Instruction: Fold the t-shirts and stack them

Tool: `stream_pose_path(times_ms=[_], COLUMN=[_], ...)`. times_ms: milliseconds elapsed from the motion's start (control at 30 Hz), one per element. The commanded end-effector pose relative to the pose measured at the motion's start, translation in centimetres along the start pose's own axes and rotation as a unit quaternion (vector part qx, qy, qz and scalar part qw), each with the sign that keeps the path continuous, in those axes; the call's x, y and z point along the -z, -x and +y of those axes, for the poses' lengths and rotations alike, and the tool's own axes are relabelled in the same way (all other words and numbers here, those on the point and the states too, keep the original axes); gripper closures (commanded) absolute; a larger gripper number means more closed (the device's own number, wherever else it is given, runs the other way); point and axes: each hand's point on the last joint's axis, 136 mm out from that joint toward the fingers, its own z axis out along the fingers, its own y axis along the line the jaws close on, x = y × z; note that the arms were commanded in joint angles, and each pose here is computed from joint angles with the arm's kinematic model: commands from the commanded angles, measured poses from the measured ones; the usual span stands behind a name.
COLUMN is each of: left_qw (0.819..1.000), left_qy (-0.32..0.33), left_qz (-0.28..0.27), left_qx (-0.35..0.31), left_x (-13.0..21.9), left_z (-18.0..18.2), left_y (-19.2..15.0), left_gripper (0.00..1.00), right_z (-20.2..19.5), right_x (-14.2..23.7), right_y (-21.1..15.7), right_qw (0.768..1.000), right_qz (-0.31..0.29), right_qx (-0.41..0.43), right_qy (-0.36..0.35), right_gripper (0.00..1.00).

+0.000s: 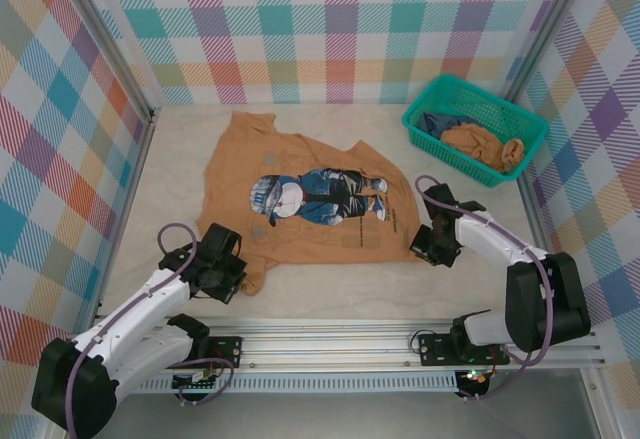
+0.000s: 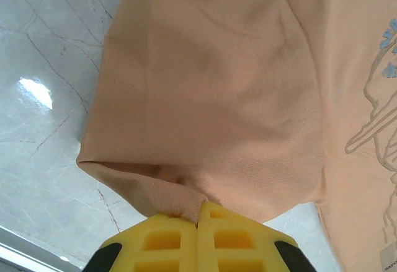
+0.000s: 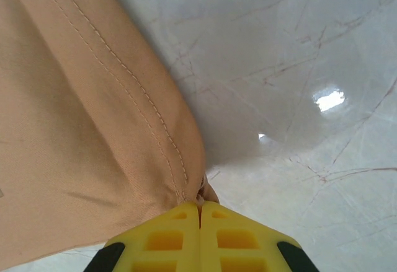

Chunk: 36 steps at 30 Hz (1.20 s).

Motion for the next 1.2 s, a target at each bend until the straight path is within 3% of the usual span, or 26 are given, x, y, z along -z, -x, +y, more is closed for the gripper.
stream_pose_path(times_ms=[0,33,67,167,267,367,500,667,767,867,1000,1167], left_qw=[1.000,1.000,0.999,0.998,0.997,0.995,0.995,0.998,0.999,0.997,0.985,0.983], left_qy=[0.000,-0.009,-0.014,-0.027,-0.044,-0.075,-0.086,-0.022,0.003,0.055,0.149,0.167], left_qz=[-0.014,-0.020,-0.026,-0.035,-0.044,-0.045,-0.041,-0.022,-0.034,-0.056,-0.079,-0.065], left_qx=[-0.006,-0.016,-0.021,-0.035,-0.050,-0.050,-0.038,-0.050,-0.041,-0.022,0.025,0.038], left_x=[0.8,1.1,1.6,3.3,5.2,6.4,5.3,-0.9,-4.0,-6.0,-6.6,-6.5], left_z=[-0.2,-0.8,-1.4,-3.2,-5.2,-7.9,-11.3,-14.5,-15.3,-13.9,-8.1,-4.6], left_y=[0.3,0.5,0.8,1.1,1.5,2.3,4.9,8.5,10.6,13.1,16.8,20.3], left_gripper=[1.00,0.97,0.87,0.51,0.42,0.45,0.60,0.74,0.77,0.79,0.85,0.86], right_z=[0.0,0.1,0.3,1.4,3.4,6.3,11.1,14.8,16.5,18.2,20.2,23.1], right_x=[-0.3,0.0,0.6,3.1,5.6,7.1,6.5,4.2,3.1,2.5,2.3,1.3], right_y=[-0.8,-0.6,-0.2,1.4,2.9,3.8,4.2,6.7,8.4,10.1,12.9,16.0], right_qw=[1.000,1.000,1.000,0.998,0.994,0.987,0.978,0.976,0.974,0.973,0.974,0.972], right_qz=[0.023,0.016,0.004,-0.050,-0.091,-0.108,-0.091,-0.084,-0.090,-0.092,-0.112,-0.128], right_qx=[-0.003,-0.001,0.002,0.018,0.045,0.081,0.122,0.139,0.152,0.162,0.156,0.162], right_qy=[-0.010,-0.011,-0.010,0.013,0.047,0.091,0.146,0.145,0.143,0.135,0.118,0.115], right_gripper=[1.00,1.00,0.94,0.73,0.65,0.64,0.69,0.78,0.78,0.78,0.73,0.68])
